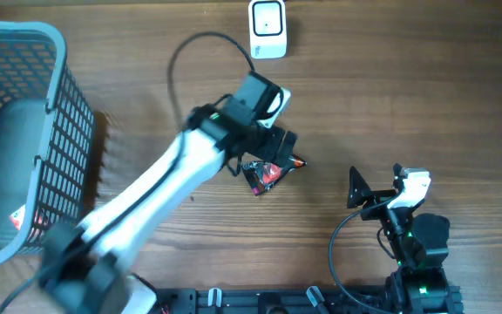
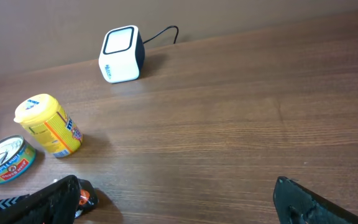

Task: Scan the item barcode
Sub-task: 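Lift the packet out and set it down right of the tin can, then reach the left gripper into the basket and grasp the Kleenex tissue pack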

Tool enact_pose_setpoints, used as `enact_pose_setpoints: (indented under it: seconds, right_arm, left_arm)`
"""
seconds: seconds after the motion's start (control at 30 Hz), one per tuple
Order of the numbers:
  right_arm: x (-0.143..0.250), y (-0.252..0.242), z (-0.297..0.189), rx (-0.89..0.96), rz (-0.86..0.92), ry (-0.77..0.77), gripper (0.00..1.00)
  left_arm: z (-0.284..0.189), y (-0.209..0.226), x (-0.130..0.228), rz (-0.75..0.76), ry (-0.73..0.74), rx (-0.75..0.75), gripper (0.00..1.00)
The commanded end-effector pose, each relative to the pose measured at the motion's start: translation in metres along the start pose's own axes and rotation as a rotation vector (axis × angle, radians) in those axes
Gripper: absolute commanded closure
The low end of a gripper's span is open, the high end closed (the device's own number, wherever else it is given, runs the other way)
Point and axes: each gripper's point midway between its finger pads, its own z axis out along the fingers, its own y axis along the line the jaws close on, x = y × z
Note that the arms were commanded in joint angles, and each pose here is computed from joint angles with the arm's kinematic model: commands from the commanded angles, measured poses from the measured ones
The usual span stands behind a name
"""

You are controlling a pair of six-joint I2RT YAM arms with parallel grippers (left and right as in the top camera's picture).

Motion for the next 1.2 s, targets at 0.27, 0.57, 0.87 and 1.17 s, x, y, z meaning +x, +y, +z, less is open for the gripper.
enact_pose_setpoints:
  seconds: [0.27,0.57,0.87,1.17]
  right_arm:
    - [-0.001,-0.004,0.0,0.019,0.009,-0.007,0.0]
    - [-0.001,-0.004,0.0,0.019,0.011,-0.007,0.0]
    - [-0.001,-0.004,0.0,0.019,0.011,-0.006,0.0]
    - [0.009,-0.006,0.004,0.028,0.016,0.038,0.0]
  left_arm:
    - [-0.38,0.164,-0.027,-0.58,-1.07,-0.656,0.0]
    - [-0.404,0.337,0.159,-1.582,-1.047,-0.9,0.0]
    - [-0.284,0.405,0.265,-2.064,-0.505,-0.849,0.0]
    - [-0.223,0.406,0.302,-2.265,-0.237,-0.802,0.0]
